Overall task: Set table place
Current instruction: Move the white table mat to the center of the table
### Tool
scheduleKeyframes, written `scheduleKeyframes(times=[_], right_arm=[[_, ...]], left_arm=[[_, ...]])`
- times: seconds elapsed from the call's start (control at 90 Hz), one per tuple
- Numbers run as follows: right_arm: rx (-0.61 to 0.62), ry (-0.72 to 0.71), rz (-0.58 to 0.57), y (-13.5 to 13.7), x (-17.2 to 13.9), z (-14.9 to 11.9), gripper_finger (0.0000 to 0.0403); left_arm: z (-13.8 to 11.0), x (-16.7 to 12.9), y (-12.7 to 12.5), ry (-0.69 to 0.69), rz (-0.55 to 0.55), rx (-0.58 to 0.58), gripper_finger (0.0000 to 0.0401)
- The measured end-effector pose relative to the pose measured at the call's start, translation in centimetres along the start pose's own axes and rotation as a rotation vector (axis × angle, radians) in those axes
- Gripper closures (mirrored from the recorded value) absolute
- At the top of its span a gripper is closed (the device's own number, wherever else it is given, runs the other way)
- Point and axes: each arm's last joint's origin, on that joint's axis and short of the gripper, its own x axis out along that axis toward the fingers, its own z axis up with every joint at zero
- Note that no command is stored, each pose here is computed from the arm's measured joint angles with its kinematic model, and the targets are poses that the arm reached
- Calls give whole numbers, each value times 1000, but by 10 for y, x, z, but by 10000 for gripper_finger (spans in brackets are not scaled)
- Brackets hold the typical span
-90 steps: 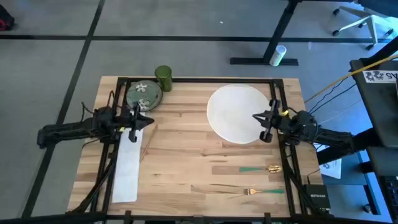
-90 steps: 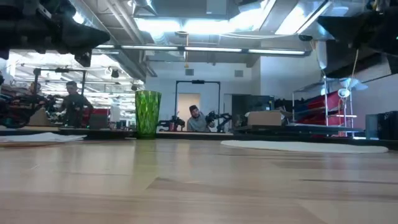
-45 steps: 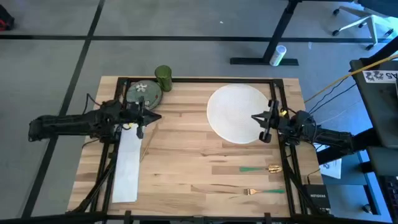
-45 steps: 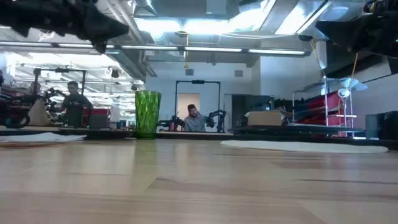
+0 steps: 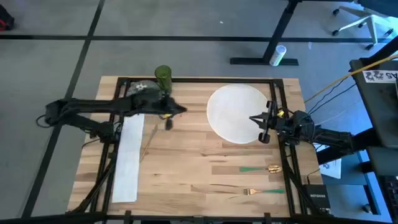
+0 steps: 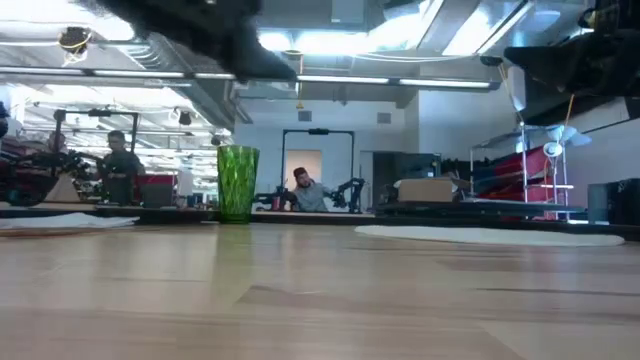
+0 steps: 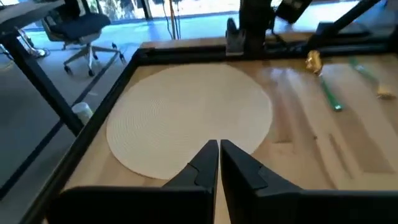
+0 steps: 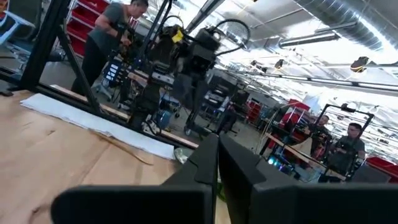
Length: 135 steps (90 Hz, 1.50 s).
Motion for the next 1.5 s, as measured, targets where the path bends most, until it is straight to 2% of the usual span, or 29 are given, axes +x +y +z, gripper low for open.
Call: scheduleKeyframes(times=[0.233, 0.444, 0.578, 0.8, 0.978, 1.156, 1.256, 1.5], right_arm=[[-25, 4, 2, 0, 0, 0, 403], [46, 45, 21, -7, -1, 14, 403], [73, 138, 32, -11, -2, 22, 403], [126, 403, 47, -19, 7, 28, 403], [172, 584, 107, -26, 31, 35, 403], [141, 773, 190, -34, 60, 42, 403], [113, 819, 222, -39, 76, 47, 403], [61, 862, 293, -46, 97, 58, 403]], left_arm=[[-3, 61, 3, 122, -35, 96, 401], [-19, 88, 10, 169, -31, 113, 401], [-28, 99, 16, 163, -11, 103, 401], [-43, 114, 16, 181, -14, 118, 401], [-52, 126, 12, 171, -17, 121, 401], [-52, 145, 5, 170, -38, 144, 401], [-50, 161, 0, 167, -49, 189, 401], [-69, 192, -13, 340, -63, 284, 401]])
